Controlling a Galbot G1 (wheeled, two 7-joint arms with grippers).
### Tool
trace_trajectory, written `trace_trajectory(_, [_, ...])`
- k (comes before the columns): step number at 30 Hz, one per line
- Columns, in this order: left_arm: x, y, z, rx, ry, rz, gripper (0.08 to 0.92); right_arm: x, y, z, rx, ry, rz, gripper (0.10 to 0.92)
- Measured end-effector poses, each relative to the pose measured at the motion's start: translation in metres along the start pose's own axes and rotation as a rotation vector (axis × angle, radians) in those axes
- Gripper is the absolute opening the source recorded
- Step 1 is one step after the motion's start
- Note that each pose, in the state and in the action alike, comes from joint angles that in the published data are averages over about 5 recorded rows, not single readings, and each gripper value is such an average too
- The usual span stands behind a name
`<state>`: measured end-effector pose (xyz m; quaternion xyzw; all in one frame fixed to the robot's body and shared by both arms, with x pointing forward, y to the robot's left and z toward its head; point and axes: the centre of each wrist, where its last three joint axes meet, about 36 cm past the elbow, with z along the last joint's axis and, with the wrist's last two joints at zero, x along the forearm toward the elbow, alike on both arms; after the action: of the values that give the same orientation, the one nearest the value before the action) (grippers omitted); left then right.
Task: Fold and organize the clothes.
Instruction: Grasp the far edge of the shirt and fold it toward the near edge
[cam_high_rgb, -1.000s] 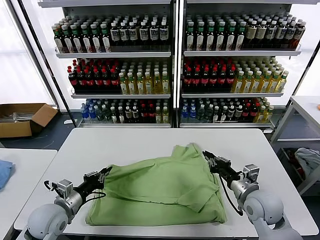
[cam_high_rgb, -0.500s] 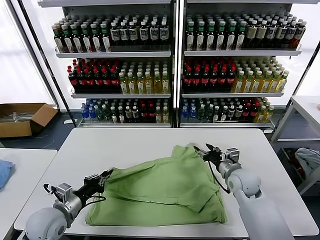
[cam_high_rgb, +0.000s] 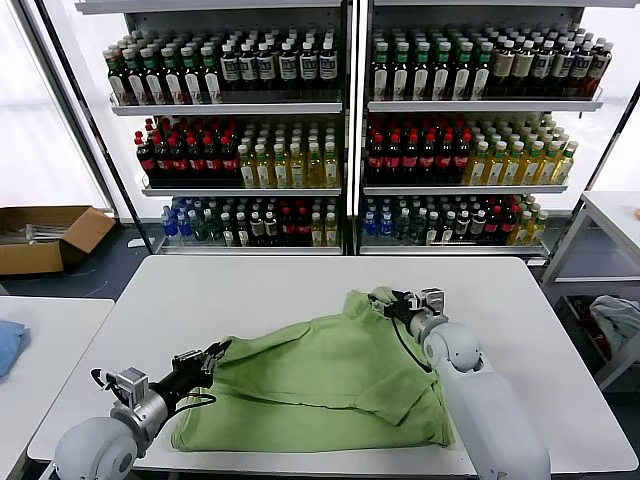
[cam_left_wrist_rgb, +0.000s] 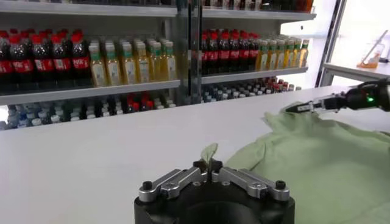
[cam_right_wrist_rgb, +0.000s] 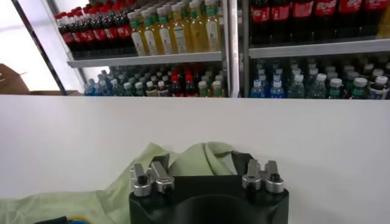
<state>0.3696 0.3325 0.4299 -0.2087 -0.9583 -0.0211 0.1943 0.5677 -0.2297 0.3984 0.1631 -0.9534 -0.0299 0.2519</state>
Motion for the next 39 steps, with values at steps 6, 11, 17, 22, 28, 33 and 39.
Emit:
trace_trajectory(6, [-0.001,0.0,0.0,0.0,-0.006,0.0,0.092,-0.003,0.0,0.001,0.0,0.005,-0.003,0.368])
trace_trajectory(11, [-0.001,0.0,0.0,-0.001,-0.006,0.003,0.092,-0.003,-0.001,0.002,-0.006,0.0,-0.008,0.212])
trace_trajectory(17, [-0.002,0.001,0.0,-0.003,-0.008,0.001,0.092,0.001,-0.005,0.003,-0.013,-0.012,-0.016,0.118])
trace_trajectory(22, [-0.003,0.001,-0.001,-0.005,-0.011,0.0,0.092,0.009,-0.008,0.002,-0.017,-0.026,-0.018,0.118])
trace_trajectory(28, [-0.003,0.005,-0.004,-0.009,-0.02,-0.011,0.092,0.027,-0.01,-0.001,-0.02,-0.065,-0.026,0.118])
trace_trajectory(33, [-0.003,0.011,-0.007,-0.014,-0.025,-0.031,0.092,0.051,-0.01,-0.002,-0.023,-0.109,-0.037,0.118])
trace_trajectory(39, [0.0,0.016,-0.01,-0.017,-0.031,-0.045,0.092,0.081,-0.007,0.003,-0.016,-0.147,-0.053,0.118])
